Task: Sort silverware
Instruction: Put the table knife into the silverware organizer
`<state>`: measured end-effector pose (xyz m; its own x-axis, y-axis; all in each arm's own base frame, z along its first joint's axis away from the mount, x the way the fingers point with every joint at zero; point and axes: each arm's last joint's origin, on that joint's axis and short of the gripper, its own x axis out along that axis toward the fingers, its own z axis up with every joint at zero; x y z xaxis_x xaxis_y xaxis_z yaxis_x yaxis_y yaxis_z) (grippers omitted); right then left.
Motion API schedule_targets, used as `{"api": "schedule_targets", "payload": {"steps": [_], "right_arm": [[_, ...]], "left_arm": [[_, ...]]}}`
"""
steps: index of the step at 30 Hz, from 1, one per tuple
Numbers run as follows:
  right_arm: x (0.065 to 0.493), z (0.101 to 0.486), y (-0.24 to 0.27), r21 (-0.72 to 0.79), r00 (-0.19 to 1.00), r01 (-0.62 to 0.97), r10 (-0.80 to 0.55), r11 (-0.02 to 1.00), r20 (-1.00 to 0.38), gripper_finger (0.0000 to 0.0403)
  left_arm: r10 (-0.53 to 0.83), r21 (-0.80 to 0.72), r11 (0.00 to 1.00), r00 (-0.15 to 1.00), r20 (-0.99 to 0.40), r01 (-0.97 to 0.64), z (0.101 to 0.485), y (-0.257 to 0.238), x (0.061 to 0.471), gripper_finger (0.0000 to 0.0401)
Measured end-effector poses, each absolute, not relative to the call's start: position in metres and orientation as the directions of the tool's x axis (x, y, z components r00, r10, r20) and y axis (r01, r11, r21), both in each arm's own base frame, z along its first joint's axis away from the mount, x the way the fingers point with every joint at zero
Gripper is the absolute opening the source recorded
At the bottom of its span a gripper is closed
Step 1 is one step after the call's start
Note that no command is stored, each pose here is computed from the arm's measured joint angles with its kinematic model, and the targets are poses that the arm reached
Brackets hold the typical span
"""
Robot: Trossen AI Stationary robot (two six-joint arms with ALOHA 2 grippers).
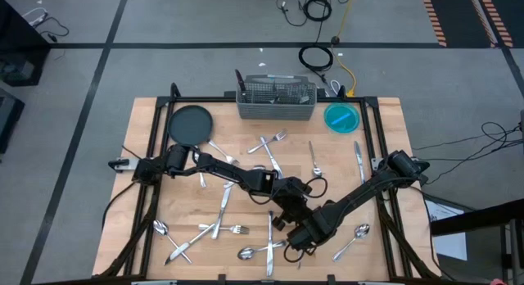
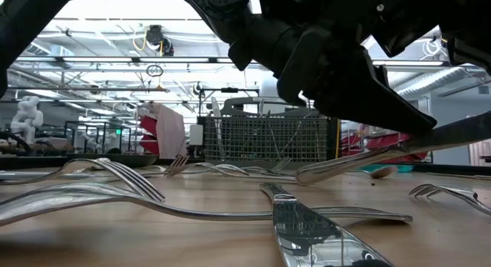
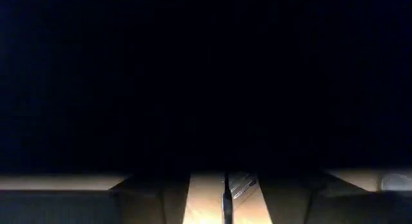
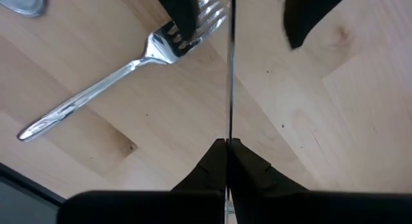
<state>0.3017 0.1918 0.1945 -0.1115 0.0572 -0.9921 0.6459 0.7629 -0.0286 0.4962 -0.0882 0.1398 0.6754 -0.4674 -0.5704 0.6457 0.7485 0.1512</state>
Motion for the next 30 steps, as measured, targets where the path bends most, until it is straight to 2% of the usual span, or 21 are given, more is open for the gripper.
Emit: {"api": "schedule_targets", "payload": {"steps": [8, 10, 22, 30], "right_arm": [[0.305, 0.203, 0.189, -0.035, -0.105, 0.629, 0.040, 0.777, -0.994, 0.0000], [0.306, 0.207, 0.188, -0.041, -0.108, 0.626, 0.035, 0.779, -0.993, 0.0000], [0.306, 0.213, 0.187, -0.069, -0.108, 0.595, -0.005, 0.801, -0.994, 0.0000], [0.306, 0.213, 0.187, -0.062, -0.099, 0.589, -0.004, 0.806, -0.995, 0.0000]], "left_arm": [[-0.474, 0.147, 0.746, 0.673, -0.568, 0.650, 0.141, -0.087, 0.496, 0.0031], [-0.474, 0.147, 0.746, 0.673, -0.567, 0.649, 0.142, -0.087, 0.496, 0.0010], [-0.429, 0.124, 0.785, 0.677, -0.598, 0.607, 0.140, -0.080, 0.496, 0.0011], [-0.454, 0.073, 0.778, 0.639, -0.621, 0.625, 0.137, -0.071, 0.494, 0.0069]]}}
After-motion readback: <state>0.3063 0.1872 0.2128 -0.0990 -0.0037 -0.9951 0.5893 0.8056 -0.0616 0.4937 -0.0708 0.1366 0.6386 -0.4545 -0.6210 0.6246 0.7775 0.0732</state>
